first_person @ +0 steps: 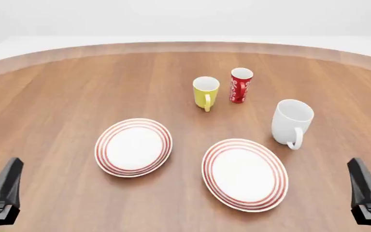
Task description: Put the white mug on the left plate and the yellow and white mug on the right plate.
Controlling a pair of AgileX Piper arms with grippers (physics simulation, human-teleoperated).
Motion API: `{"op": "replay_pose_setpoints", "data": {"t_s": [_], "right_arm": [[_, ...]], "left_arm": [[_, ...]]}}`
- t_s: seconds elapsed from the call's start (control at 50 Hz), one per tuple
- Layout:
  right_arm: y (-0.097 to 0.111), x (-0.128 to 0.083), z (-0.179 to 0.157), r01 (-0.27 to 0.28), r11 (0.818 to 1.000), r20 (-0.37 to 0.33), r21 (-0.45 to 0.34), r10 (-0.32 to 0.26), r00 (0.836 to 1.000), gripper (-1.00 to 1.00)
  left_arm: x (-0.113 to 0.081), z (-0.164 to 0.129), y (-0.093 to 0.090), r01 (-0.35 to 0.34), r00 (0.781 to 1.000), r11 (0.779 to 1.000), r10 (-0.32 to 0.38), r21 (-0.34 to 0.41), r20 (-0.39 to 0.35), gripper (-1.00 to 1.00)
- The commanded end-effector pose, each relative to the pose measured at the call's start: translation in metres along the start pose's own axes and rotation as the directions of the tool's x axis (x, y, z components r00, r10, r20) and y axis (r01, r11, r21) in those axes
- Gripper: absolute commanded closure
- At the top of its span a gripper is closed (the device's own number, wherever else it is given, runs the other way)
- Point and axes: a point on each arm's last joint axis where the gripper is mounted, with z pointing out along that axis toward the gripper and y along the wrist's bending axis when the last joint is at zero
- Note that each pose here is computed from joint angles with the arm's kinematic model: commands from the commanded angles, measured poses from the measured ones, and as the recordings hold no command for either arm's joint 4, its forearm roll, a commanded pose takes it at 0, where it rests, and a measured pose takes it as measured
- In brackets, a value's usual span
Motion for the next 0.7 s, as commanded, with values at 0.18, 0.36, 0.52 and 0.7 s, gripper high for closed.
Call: {"op": "replay_pose_setpoints", "data": {"t_s": [0.18,0.36,0.52,0.7], "right_arm": [[0.0,0.001,0.002,0.004,1.0,-0.021,0.0,-0.004,1.0,-1.0],[0.001,0.002,0.005,0.011,1.0,-0.04,-0.023,-0.012,0.999,-1.0],[0.003,0.002,0.014,0.015,0.999,-0.061,-0.039,-0.017,0.998,-1.0],[0.003,0.003,0.028,0.025,0.999,-0.071,-0.042,-0.028,0.997,-1.0]], "left_arm": [[-0.001,0.0,0.0,0.0,1.0,1.0,0.0,0.0,-0.001,-1.0],[-0.001,0.0,0.0,0.0,1.0,1.0,0.0,0.0,-0.001,-1.0],[-0.001,0.0,0.0,0.0,1.0,1.0,0.0,0.0,-0.001,-1.0],[-0.001,0.0,0.0,0.0,1.0,1.0,0.0,0.0,-0.001,-1.0]]}}
